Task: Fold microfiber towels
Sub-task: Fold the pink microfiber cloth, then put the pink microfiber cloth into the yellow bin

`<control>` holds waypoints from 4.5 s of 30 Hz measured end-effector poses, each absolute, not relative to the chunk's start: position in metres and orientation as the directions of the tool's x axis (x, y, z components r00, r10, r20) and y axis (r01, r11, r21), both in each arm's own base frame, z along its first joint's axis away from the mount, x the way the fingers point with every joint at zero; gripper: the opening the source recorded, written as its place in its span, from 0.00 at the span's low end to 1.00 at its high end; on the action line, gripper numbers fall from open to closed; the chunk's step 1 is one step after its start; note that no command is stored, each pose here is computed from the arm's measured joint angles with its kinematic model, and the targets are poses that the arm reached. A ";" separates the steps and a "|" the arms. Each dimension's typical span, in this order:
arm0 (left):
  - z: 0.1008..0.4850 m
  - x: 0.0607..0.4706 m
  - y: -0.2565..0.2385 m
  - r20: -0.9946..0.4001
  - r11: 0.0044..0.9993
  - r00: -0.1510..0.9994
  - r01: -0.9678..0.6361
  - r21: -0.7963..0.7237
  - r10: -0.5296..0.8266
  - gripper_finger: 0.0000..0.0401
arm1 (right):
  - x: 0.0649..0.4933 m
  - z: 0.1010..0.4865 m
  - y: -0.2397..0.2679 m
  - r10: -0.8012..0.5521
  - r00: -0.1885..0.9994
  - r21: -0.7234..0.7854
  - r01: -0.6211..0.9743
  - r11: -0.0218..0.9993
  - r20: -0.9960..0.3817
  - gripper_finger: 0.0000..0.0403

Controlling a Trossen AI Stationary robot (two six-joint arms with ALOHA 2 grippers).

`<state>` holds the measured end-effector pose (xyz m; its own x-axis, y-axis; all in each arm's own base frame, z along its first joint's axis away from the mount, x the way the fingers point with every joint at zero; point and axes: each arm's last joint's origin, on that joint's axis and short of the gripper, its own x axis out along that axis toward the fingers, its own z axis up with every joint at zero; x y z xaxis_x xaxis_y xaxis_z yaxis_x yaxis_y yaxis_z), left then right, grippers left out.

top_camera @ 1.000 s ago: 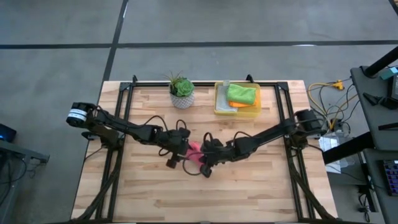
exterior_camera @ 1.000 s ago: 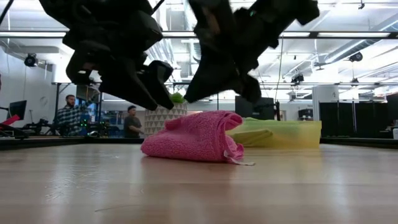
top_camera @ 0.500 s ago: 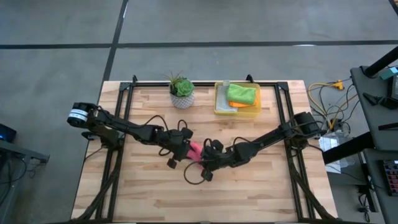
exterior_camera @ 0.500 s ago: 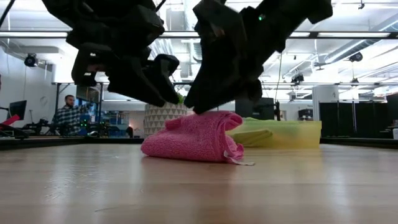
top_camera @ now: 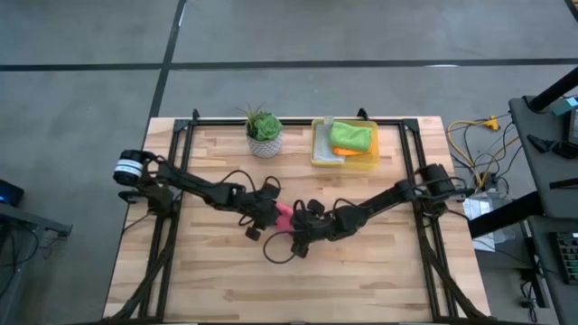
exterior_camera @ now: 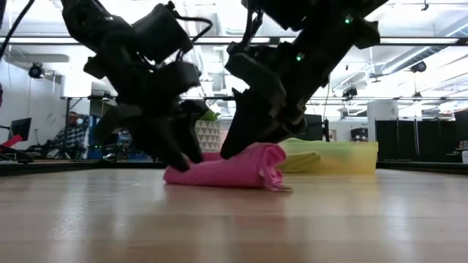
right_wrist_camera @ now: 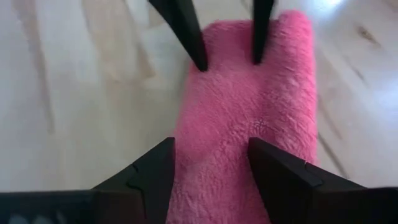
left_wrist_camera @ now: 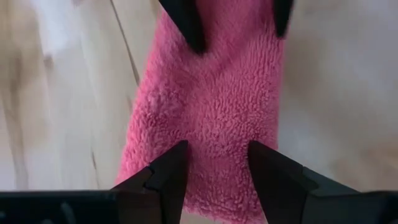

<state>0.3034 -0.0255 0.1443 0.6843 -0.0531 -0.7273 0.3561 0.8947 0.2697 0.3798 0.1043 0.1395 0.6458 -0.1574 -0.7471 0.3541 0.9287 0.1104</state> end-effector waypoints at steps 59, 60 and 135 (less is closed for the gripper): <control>0.164 0.299 0.052 -0.730 0.954 0.652 0.031 0.297 0.206 0.03 | 0.382 0.161 0.074 0.073 0.637 0.320 0.282 0.904 -0.768 0.20; 0.161 0.300 0.052 -0.737 0.955 0.644 0.036 0.294 0.203 0.03 | 0.382 0.159 0.074 0.077 0.630 0.320 0.282 0.904 -0.772 0.16; 0.141 0.297 0.013 -0.824 0.991 0.554 0.118 -0.066 -0.121 0.00 | 0.376 0.090 0.084 -0.476 0.605 -0.727 -0.272 0.630 -0.639 0.60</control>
<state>0.2971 0.0133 0.1408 0.5538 -0.1209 -0.8239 0.1179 0.9908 -0.0661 0.3762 0.0840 0.0897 0.6045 -0.4762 -0.6386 -0.2716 0.6304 -0.7272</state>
